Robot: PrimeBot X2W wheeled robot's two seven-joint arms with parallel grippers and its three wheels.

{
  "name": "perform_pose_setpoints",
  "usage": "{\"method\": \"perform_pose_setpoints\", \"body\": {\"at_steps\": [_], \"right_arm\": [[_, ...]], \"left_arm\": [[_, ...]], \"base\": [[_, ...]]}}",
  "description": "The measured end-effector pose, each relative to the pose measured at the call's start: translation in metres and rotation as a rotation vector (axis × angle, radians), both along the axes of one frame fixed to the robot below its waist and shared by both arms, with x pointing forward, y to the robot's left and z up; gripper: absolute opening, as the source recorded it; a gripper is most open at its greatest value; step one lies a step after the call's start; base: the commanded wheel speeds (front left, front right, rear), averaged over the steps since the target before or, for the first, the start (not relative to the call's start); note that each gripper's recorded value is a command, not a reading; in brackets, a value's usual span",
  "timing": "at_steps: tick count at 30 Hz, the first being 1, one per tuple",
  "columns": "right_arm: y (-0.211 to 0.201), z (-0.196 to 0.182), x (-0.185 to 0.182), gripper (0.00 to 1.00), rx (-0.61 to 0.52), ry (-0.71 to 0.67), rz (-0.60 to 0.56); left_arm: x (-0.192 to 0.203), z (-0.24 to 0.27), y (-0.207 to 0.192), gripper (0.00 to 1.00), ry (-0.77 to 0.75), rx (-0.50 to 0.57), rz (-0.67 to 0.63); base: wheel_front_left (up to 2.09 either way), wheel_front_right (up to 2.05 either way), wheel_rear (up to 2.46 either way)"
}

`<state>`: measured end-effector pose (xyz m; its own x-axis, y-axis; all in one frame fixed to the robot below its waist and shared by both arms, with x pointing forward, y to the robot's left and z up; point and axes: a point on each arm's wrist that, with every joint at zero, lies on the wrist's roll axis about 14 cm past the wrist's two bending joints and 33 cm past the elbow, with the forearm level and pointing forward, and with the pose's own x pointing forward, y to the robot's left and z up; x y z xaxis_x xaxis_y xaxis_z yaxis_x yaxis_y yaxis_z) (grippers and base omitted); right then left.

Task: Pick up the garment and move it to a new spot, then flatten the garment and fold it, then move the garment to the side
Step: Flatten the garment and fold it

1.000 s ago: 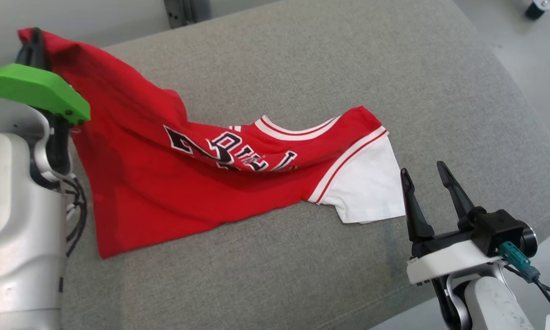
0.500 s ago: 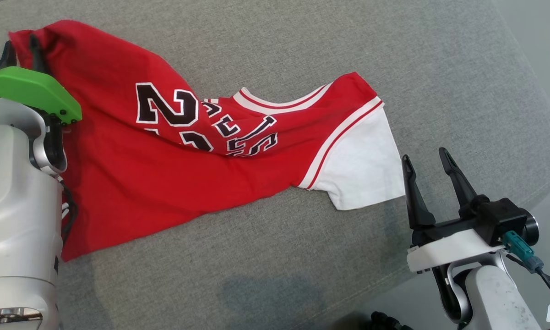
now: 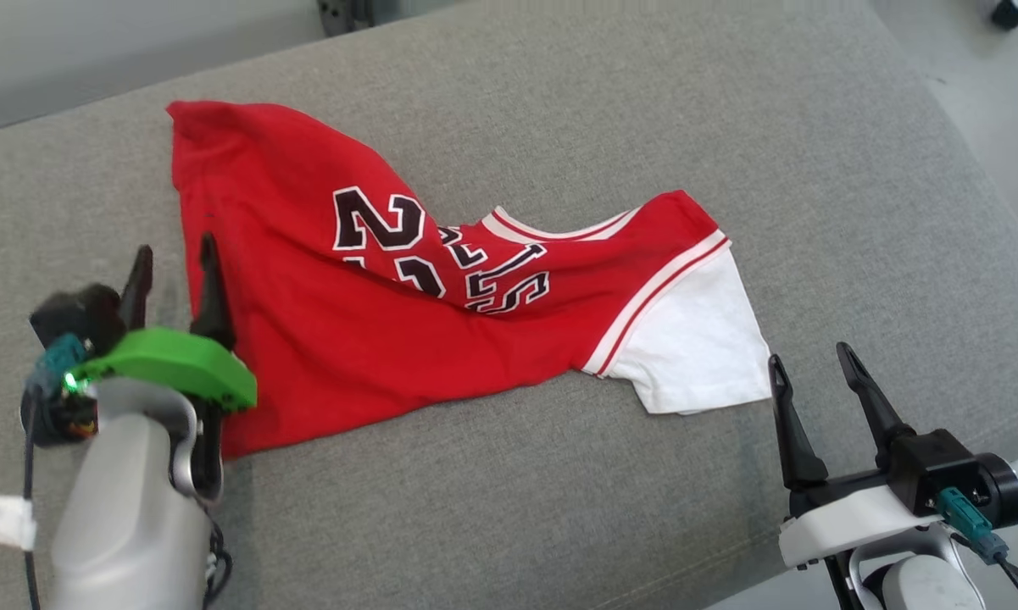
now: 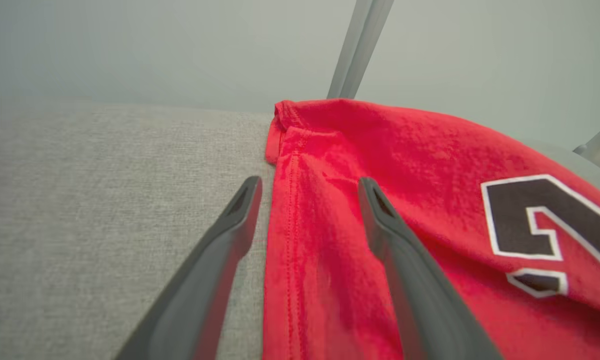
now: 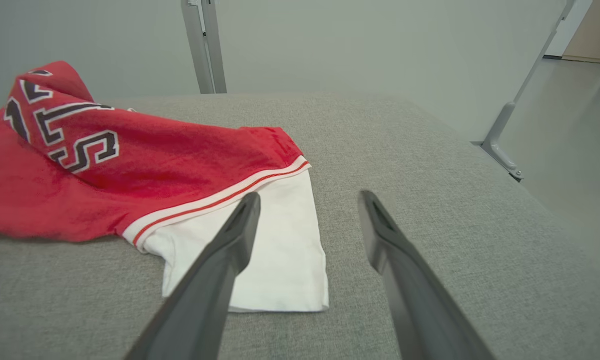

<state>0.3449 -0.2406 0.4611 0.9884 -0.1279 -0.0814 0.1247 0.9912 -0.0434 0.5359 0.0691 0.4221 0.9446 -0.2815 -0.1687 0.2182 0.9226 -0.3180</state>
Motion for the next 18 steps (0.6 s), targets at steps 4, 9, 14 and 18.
{"method": "perform_pose_setpoints", "body": {"at_steps": [4, 9, 14, 18], "right_arm": [[0.002, 0.020, -0.009, 1.00, -0.017, -0.063, 0.019], [0.007, 0.038, -0.013, 1.00, -0.030, -0.124, 0.045], [0.014, 0.045, -0.015, 1.00, -0.027, -0.149, 0.072], [0.017, 0.050, -0.014, 1.00, -0.027, -0.167, 0.085]], "left_arm": [[-0.058, 0.015, 0.021, 1.00, -0.058, 0.003, 0.023], [-0.116, 0.029, 0.050, 1.00, -0.108, 0.026, 0.076], [-0.163, 0.034, 0.083, 1.00, -0.124, 0.083, 0.152], [-0.184, 0.041, 0.090, 1.00, -0.145, 0.100, 0.161]], "base": [[0.00, 0.00, 0.00], [0.00, 0.00, 0.00], [0.00, 0.00, 0.00], [0.00, 0.00, 0.00]]}}
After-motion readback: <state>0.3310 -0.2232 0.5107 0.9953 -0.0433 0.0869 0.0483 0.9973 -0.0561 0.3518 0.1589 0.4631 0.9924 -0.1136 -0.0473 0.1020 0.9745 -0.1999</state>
